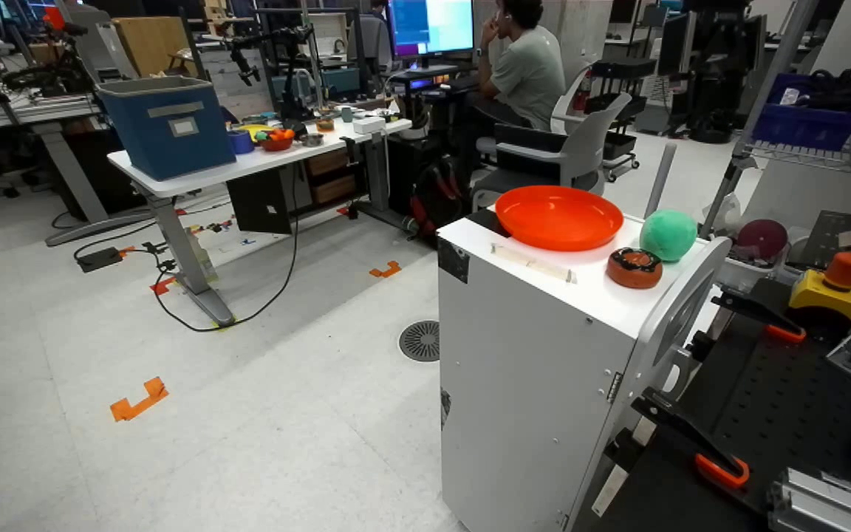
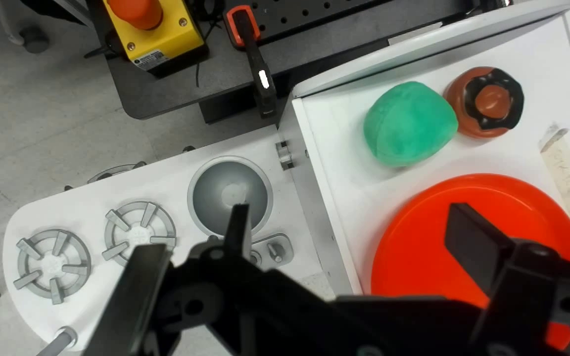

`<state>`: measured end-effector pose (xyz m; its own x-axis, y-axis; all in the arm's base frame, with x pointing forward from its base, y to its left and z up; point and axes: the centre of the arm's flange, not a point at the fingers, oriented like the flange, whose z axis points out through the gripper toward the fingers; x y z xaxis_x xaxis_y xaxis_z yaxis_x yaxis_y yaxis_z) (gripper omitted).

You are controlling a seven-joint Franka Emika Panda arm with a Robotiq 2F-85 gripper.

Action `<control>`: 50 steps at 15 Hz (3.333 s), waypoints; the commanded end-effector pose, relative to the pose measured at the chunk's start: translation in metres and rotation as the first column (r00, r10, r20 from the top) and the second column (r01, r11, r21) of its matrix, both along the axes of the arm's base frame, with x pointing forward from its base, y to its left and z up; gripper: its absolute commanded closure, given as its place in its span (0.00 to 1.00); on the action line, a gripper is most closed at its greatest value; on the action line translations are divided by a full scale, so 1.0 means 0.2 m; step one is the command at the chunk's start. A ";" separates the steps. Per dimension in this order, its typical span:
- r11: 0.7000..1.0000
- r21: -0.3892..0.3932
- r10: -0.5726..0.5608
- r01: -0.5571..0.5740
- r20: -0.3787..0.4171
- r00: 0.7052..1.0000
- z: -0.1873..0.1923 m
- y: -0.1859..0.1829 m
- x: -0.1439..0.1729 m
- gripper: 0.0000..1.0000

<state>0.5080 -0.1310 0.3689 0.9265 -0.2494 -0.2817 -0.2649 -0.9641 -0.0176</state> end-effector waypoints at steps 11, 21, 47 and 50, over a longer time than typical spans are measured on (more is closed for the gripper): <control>1.000 0.026 0.010 -0.008 -0.074 0.997 -0.16 -0.01 0.10 0.00; 1.000 0.020 0.002 0.000 -0.100 0.995 -0.20 -0.03 0.11 0.00; 0.997 0.039 0.068 -0.064 -0.102 0.992 -0.21 0.17 0.16 0.00; 0.994 0.046 0.104 -0.100 -0.100 0.990 -0.22 0.27 0.18 0.00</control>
